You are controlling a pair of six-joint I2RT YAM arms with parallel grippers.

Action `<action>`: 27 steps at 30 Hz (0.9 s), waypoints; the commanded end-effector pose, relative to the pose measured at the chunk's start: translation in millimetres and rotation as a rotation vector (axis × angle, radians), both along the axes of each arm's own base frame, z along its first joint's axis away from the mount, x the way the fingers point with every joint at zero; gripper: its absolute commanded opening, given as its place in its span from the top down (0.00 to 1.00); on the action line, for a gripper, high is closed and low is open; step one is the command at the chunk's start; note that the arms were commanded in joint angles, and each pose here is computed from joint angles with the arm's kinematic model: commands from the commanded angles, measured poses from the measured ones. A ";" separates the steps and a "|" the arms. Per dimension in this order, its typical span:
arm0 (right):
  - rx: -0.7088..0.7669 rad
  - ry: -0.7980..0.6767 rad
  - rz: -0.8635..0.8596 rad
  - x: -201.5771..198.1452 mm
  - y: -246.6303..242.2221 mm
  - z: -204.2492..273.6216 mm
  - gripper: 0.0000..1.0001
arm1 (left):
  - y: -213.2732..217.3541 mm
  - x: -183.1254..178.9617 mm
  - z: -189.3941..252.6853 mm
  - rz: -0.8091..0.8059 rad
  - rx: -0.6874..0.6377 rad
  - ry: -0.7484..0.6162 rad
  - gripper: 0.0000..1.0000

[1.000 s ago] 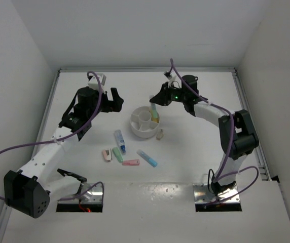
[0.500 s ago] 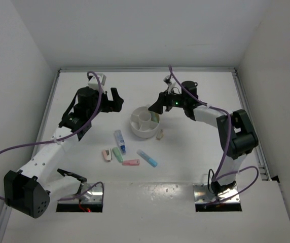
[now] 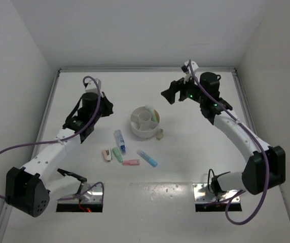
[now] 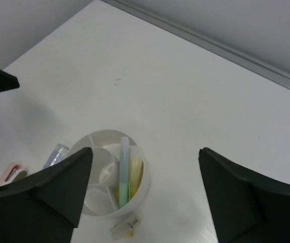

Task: Sort the stationery into containers
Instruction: Place the pen in the storage box, then pick up the stationery from the center of the board.

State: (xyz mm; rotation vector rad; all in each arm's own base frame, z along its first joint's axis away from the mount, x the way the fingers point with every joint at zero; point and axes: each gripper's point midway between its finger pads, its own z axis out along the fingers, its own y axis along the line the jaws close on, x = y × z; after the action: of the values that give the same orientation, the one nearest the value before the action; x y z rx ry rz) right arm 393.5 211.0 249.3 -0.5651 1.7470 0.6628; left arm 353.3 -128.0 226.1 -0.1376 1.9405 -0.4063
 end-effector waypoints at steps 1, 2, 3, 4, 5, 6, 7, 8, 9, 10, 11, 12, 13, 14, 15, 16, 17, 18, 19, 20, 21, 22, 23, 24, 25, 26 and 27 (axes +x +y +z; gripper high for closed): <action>-0.126 0.170 -0.106 -13.6 -31.7 -42.1 0.06 | -1.5 -5.9 -35.4 0.144 -0.113 0.122 0.88; -0.131 0.184 -0.068 -19.3 -27.9 -39.8 0.09 | -5.0 -9.5 -56.6 0.168 -0.119 0.199 0.82; -0.144 0.223 -0.041 -24.7 -26.0 -47.4 0.21 | -2.9 -13.5 -73.8 0.204 -0.099 0.243 0.70; -0.141 0.257 -0.009 -33.0 -22.9 -52.0 0.47 | -11.4 -20.1 -87.0 0.203 -0.081 0.285 0.57; -0.137 0.291 -0.026 -35.6 -24.6 -52.9 0.77 | -12.7 -23.7 -100.2 0.219 -0.055 0.321 0.51; -0.140 0.300 -0.026 -37.0 -25.0 -54.5 0.94 | -10.2 -33.3 -126.6 0.258 -0.014 0.407 0.45; -0.145 0.286 -0.047 -35.6 -28.4 -50.8 0.92 | -11.2 -34.1 -133.0 0.271 0.007 0.413 0.36; -0.146 0.276 -0.056 -38.1 -30.8 -48.3 0.86 | -17.2 -40.1 -139.7 0.273 0.023 0.430 0.20; -0.147 0.279 -0.056 -41.2 -31.7 -50.2 0.71 | -19.5 -43.8 -147.2 0.287 0.025 0.443 0.13; -0.155 0.289 -0.065 -42.2 -33.8 -55.8 0.70 | -18.1 -46.2 -154.0 0.314 0.056 0.445 0.04; -0.147 0.266 -0.066 -42.0 -33.8 -48.6 0.70 | -16.9 -45.8 -156.9 0.330 0.056 0.449 0.04; -0.147 0.267 -0.066 -44.8 -34.7 -49.9 0.70 | -14.5 -45.0 -160.5 0.350 0.062 0.452 0.04; -0.144 0.257 -0.066 -43.2 -34.2 -48.0 0.70 | -12.8 -44.8 -163.0 0.358 0.073 0.453 0.04; -0.144 0.257 -0.066 -43.2 -34.2 -48.0 0.70 | -10.9 -44.3 -166.7 0.375 0.078 0.457 0.04; -0.147 0.256 -0.075 -42.3 -35.5 -48.3 0.70 | -8.7 -45.4 -167.4 0.398 0.069 0.460 0.07; -0.147 0.256 -0.075 -42.3 -35.5 -48.3 0.70 | -8.0 -47.4 -167.8 0.412 0.073 0.459 0.08; -0.138 0.254 -0.078 -43.3 -35.4 -44.9 0.70 | -8.7 -47.0 -167.6 0.423 0.057 0.459 0.13; -0.138 0.254 -0.078 -43.3 -35.4 -44.8 0.70 | -7.6 -49.1 -171.5 0.433 0.060 0.473 0.15; -0.138 0.254 -0.078 -43.3 -35.4 -44.8 0.70 | -6.8 -51.1 -174.4 0.448 0.045 0.480 0.18; -0.134 0.244 -0.079 -44.2 -35.7 -40.9 0.70 | -7.9 -53.2 -180.6 0.442 0.047 0.495 0.19; -0.130 0.249 -0.091 -43.6 -36.6 -43.4 0.70 | -11.1 -53.8 -185.5 0.443 0.024 0.504 0.23; -0.130 0.249 -0.091 -43.6 -36.6 -43.4 0.70 | -13.6 -53.9 -190.6 0.436 0.024 0.517 0.25; -0.126 0.238 -0.091 -44.7 -37.0 -39.0 0.70 | -13.4 -57.7 -196.7 0.437 0.025 0.537 0.29; -0.129 0.237 -0.100 -43.8 -38.3 -39.2 0.70 | -16.7 -56.2 -198.8 0.429 0.015 0.539 0.34; -0.120 0.234 -0.103 -44.9 -38.2 -35.8 0.70 | -17.6 -54.9 -200.5 0.428 0.014 0.538 0.37; -0.119 0.234 -0.112 -43.3 -41.4 -35.8 0.70 | -21.0 -54.6 -203.5 0.420 0.013 0.553 0.39; -0.123 0.233 -0.123 -42.1 -43.2 -36.2 0.70 | -22.0 -56.0 -206.7 0.415 0.015 0.565 0.40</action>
State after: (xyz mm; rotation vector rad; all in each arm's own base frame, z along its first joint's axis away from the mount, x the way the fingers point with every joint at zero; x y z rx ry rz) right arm 347.0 172.8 196.7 -0.5087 2.0856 0.5785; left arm 295.3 -139.0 23.9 -0.6610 2.3865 -0.0211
